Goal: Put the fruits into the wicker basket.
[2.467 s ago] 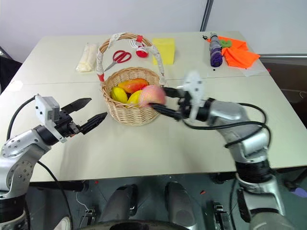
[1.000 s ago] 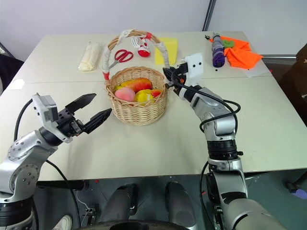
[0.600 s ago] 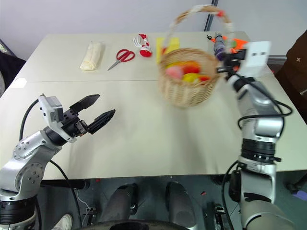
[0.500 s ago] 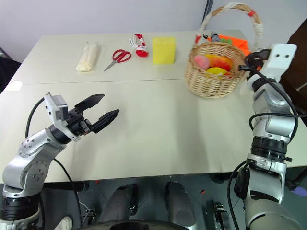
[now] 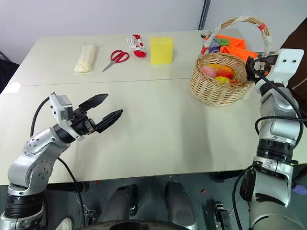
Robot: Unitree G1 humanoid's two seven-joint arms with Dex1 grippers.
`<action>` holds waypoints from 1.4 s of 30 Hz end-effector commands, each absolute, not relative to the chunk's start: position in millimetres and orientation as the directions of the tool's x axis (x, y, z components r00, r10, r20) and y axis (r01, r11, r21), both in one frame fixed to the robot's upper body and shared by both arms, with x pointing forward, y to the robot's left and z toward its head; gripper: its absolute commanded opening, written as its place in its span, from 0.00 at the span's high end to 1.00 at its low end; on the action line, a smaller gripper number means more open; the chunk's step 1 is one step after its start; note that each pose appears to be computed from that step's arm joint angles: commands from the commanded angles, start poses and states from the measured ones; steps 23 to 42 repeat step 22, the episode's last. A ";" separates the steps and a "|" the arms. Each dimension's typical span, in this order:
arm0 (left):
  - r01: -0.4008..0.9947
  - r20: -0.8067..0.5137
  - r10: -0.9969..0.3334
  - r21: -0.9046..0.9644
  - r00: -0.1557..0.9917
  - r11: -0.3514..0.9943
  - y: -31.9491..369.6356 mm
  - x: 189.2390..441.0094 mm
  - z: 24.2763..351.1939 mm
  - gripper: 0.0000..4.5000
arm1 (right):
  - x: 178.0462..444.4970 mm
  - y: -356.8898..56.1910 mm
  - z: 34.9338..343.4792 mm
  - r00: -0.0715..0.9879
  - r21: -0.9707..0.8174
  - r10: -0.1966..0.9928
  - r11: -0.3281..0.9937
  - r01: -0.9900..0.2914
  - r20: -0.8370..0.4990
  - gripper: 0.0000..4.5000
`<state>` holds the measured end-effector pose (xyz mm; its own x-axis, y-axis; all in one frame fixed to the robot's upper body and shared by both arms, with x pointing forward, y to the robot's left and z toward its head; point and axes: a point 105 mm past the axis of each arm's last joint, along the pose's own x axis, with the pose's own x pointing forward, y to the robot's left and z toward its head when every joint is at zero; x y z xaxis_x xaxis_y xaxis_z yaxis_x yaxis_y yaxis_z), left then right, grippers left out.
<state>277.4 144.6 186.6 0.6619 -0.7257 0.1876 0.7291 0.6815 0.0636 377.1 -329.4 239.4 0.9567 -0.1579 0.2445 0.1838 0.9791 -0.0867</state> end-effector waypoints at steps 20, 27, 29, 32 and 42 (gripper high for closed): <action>0.344 -0.036 -0.342 0.111 0.939 0.932 249.5 269.7 124.5 0.00 | 295.9 -177.7 161.2 0.695 -0.179 0.719 0.683 -0.708 -0.006 0.21; 0.354 -0.029 -0.353 0.104 0.935 0.929 247.2 266.9 124.7 0.00 | 298.2 -174.6 161.0 0.689 -0.178 0.725 0.678 -0.714 -0.005 0.21; 0.354 -0.029 -0.353 0.104 0.935 0.929 247.2 266.9 124.7 0.00 | 298.2 -174.6 161.0 0.689 -0.178 0.725 0.678 -0.714 -0.005 0.21; 0.354 -0.029 -0.353 0.104 0.935 0.929 247.2 266.9 124.7 0.00 | 298.2 -174.6 161.0 0.689 -0.178 0.725 0.678 -0.714 -0.005 0.21; 0.354 -0.029 -0.353 0.104 0.935 0.929 247.2 266.9 124.7 0.00 | 298.2 -174.6 161.0 0.689 -0.178 0.725 0.678 -0.714 -0.005 0.21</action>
